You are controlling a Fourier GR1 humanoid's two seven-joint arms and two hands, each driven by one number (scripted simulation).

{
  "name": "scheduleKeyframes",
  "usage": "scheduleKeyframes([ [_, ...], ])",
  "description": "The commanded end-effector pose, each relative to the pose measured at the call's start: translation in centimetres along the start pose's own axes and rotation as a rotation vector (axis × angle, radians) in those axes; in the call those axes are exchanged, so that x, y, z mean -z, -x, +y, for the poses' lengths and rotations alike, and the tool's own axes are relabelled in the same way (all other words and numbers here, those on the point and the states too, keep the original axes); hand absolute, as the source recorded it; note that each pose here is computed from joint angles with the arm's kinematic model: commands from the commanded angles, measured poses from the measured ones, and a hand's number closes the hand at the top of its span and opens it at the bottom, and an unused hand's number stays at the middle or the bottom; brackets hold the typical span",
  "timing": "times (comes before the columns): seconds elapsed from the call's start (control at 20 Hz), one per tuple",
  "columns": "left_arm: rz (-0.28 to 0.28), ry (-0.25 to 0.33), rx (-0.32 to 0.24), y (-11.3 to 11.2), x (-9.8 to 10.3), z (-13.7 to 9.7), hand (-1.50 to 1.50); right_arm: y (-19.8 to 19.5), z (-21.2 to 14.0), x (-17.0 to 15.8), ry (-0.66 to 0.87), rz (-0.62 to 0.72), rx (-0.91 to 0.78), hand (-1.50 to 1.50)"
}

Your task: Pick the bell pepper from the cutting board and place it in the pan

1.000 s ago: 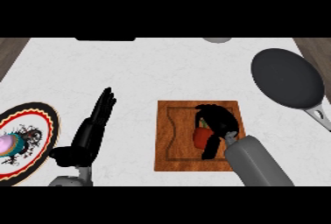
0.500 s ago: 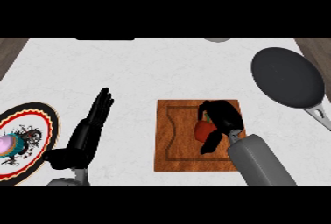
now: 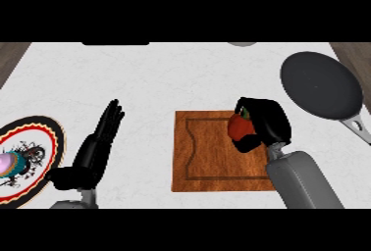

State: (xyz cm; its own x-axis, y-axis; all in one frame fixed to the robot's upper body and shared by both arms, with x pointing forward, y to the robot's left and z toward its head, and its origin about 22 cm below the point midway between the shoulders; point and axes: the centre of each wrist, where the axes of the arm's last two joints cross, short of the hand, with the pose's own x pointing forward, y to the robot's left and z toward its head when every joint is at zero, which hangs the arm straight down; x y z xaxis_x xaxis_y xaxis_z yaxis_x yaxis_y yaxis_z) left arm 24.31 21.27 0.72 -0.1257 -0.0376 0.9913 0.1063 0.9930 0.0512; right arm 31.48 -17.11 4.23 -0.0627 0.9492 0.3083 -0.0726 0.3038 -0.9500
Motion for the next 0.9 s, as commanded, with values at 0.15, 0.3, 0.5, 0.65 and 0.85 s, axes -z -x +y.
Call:
scheduleKeyframes([
  [0.15, 0.015, -0.006, -0.011, -0.2, -0.4, -0.1, 0.0, -1.6, -5.5, -3.0, 0.317, 0.001, 0.115, 1.5],
  [0.3, 0.007, 0.002, -0.015, -1.3, 1.6, -1.1, 0.0, -0.8, -7.4, -2.9, 0.387, 0.031, 0.171, 1.5],
  [0.5, -0.003, 0.001, -0.005, -1.2, 1.0, 0.5, 0.0, 1.2, -8.2, -1.2, 0.425, 0.147, 0.281, 1.5],
  [0.65, 0.0, 0.018, -0.001, 0.7, -0.1, 0.1, 0.0, 4.0, -7.7, -0.7, 0.448, 0.186, 0.365, 1.5],
  [0.85, -0.008, 0.005, 0.002, -0.1, 0.8, -0.8, 0.0, 7.6, -8.5, 1.8, 0.501, 0.24, 0.379, 1.5],
])
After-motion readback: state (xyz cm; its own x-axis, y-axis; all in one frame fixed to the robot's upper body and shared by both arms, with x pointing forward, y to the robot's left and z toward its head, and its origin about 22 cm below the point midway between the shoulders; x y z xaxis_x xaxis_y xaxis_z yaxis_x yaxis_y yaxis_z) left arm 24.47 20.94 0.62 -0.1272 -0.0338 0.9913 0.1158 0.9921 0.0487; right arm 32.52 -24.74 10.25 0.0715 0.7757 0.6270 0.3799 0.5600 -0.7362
